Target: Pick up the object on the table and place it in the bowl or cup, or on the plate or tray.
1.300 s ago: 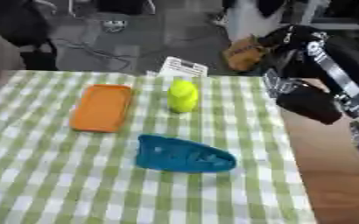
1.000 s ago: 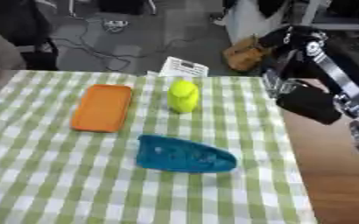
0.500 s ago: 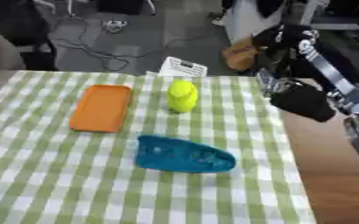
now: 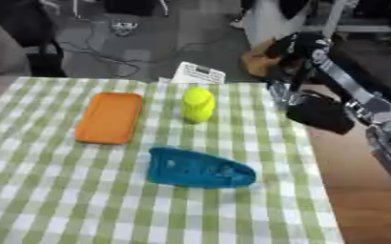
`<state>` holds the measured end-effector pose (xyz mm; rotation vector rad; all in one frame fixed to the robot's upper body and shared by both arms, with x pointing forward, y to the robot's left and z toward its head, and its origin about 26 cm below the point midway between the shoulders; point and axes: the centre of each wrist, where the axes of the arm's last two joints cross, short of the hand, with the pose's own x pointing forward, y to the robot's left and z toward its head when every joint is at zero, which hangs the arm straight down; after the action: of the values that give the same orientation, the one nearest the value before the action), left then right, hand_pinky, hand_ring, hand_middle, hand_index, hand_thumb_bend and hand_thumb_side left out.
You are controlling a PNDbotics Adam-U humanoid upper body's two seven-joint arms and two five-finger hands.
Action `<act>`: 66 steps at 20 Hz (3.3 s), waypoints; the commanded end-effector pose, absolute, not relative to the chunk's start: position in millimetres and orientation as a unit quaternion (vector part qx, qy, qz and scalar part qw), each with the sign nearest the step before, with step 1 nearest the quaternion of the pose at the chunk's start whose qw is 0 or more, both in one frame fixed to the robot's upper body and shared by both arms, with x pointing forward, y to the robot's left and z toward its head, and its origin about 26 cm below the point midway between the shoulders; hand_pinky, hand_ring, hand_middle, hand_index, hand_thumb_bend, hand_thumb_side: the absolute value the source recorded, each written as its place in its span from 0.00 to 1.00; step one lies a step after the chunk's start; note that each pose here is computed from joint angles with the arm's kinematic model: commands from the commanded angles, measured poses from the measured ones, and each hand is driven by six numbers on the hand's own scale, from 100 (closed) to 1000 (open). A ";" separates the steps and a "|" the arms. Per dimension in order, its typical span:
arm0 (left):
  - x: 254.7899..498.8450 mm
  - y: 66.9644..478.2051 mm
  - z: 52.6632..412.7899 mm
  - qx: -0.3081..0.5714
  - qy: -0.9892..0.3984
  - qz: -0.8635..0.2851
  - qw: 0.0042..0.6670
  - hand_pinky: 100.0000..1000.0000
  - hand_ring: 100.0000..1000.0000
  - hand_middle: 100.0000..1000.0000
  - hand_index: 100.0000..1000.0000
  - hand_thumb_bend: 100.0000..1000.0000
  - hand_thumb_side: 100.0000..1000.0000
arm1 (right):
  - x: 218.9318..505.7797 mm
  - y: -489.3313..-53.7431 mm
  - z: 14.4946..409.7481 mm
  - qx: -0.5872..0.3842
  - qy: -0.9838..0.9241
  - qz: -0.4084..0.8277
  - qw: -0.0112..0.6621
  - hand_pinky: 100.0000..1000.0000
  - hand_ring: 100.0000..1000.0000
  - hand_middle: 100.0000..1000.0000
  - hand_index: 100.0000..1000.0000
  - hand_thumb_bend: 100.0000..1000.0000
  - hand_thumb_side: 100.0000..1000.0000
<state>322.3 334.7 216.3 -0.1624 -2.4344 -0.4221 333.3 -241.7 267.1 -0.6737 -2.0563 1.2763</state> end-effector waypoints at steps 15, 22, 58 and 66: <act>323.4 328.6 222.6 -0.075 -0.930 -0.175 0.314 0.66 0.66 0.71 0.79 0.11 0.84 | 396.6 -232.2 240.6 -0.244 -0.684 0.601 0.333 0.60 0.80 0.85 0.89 0.17 0.58; 324.0 327.9 222.3 -0.078 -0.930 -0.177 0.313 0.66 0.66 0.71 0.79 0.11 0.84 | 408.7 -230.8 227.8 -0.218 -0.643 0.647 0.347 0.63 0.82 0.87 0.90 0.31 0.56; 327.6 319.3 224.6 -0.100 -0.928 -0.184 0.308 0.66 0.66 0.71 0.79 0.11 0.84 | 441.8 -205.5 173.9 -0.264 -0.558 0.711 0.337 0.70 0.81 0.84 0.89 0.35 0.58; 327.5 319.2 224.8 -0.100 -0.928 -0.183 0.308 0.65 0.66 0.71 0.79 0.11 0.84 | 440.5 -200.7 166.7 -0.243 -0.538 0.732 0.340 0.69 0.81 0.83 0.89 0.35 0.59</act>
<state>328.4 319.2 214.2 -0.2727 -2.4285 -0.4589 439.5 -200.8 157.2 -0.6183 -1.3880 1.8994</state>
